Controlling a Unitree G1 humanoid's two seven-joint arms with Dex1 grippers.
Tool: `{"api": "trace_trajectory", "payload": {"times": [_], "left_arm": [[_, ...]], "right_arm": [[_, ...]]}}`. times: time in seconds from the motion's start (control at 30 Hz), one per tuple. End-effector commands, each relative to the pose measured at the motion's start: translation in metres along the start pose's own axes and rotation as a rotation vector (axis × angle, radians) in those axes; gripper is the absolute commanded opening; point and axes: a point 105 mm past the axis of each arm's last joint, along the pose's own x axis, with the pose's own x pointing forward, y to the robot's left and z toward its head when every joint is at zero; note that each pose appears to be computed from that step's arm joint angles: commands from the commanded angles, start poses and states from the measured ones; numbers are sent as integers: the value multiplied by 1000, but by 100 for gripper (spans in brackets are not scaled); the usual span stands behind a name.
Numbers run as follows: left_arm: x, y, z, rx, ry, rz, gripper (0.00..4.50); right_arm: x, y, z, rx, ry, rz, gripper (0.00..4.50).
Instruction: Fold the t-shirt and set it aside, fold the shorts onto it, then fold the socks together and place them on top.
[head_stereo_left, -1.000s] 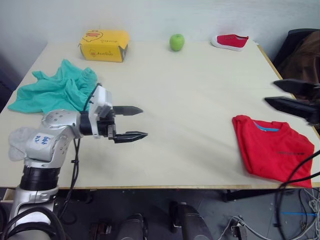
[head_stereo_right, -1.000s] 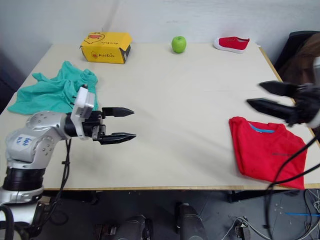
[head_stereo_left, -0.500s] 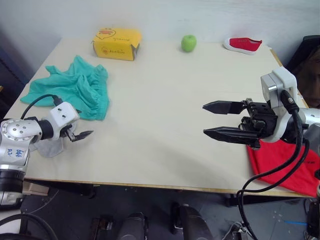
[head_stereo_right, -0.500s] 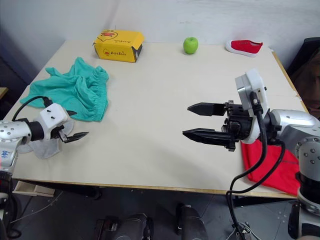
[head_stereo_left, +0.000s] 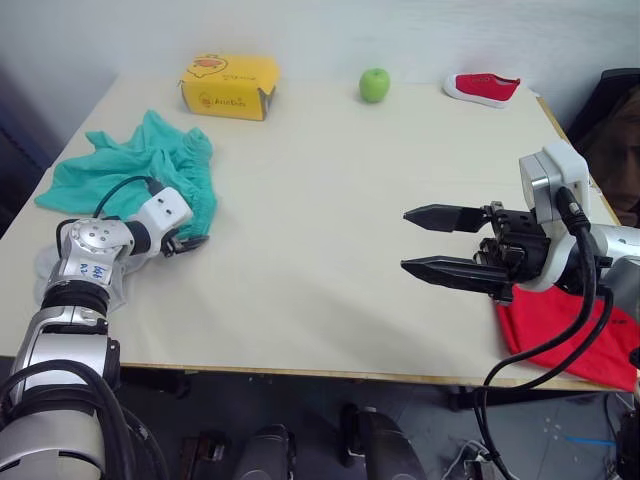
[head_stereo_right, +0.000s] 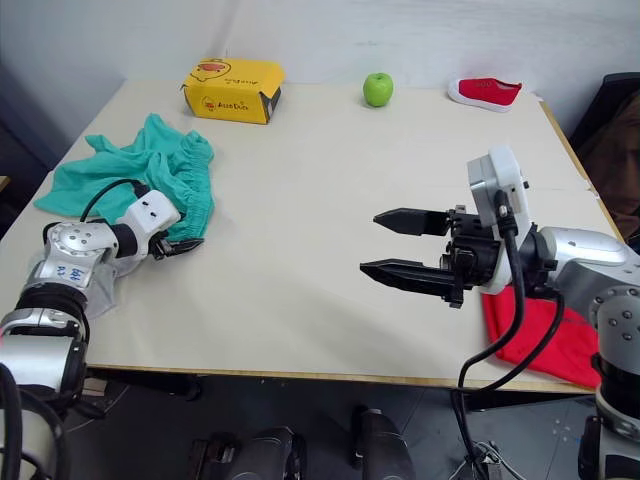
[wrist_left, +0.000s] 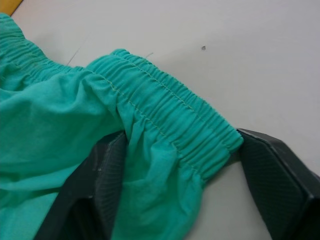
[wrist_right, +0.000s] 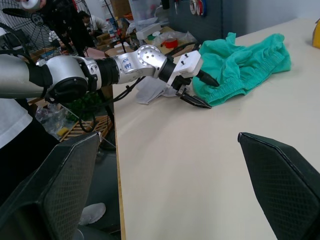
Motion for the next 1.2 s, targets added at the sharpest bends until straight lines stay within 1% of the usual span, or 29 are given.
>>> {"api": "trace_trajectory", "payload": {"times": [0.03,0.07,0.1,0.17,0.23,0.27,0.3,0.33,0.37,0.4,0.47,0.53,0.6,0.7,0.73,0.8,0.87,0.9,1.0,1.07,1.13,1.2], "left_arm": [[0,6,4,-37,-11,17,209],[1,6,5,-48,-17,19,190],[1,7,7,-54,-23,23,152],[3,8,12,-61,-38,19,93],[5,9,20,-78,-67,12,32],[8,9,28,-98,-98,3,3],[9,9,34,-113,-119,-4,3],[13,7,47,-139,-166,-36,3],[18,2,60,-154,-212,-81,3],[24,-8,80,-145,-269,-156,3],[35,-32,119,-112,-373,-292,3],[43,-58,152,-79,-459,-393,3],[46,-83,176,-43,-518,-474,3],[49,-127,214,-1,-598,-605,3],[49,-139,223,8,-611,-637,3],[50,-164,232,22,-613,-707,3],[51,-195,229,45,-569,-807,3],[50,-207,227,56,-553,-845,3],[47,-235,219,5,-485,-937,3],[46,-244,215,-43,-452,-956,3],[42,-242,220,-111,-467,-960,56],[34,-238,226,-150,-507,-982,114]], "right_arm": [[0,8,7,-50,-9,-4,450],[0,8,6,-51,-8,-7,450],[0,8,6,-52,-9,-10,450],[0,8,5,-54,-7,-21,450],[-1,7,3,-60,1,-33,450],[-1,7,2,-64,9,-39,450],[-2,7,1,-67,14,-42,450],[-2,7,-1,-69,21,-47,450],[-3,7,-3,-70,29,-53,450],[-3,6,-5,-73,39,-63,450],[-4,4,-10,-79,57,-82,450],[-3,4,-14,-81,62,-87,450],[-2,6,-16,-83,64,-86,450],[-3,8,-20,-93,85,-95,450],[-3,8,-20,-95,90,-98,450],[-6,9,-20,-94,96,-105,450],[-9,11,-22,-92,109,-118,450],[-10,11,-23,-93,116,-125,450],[-12,14,-30,-92,145,-145,450],[-14,17,-37,-95,176,-153,450],[-14,20,-44,-98,204,-151,450],[-15,21,-48,-96,209,-152,450]]}}
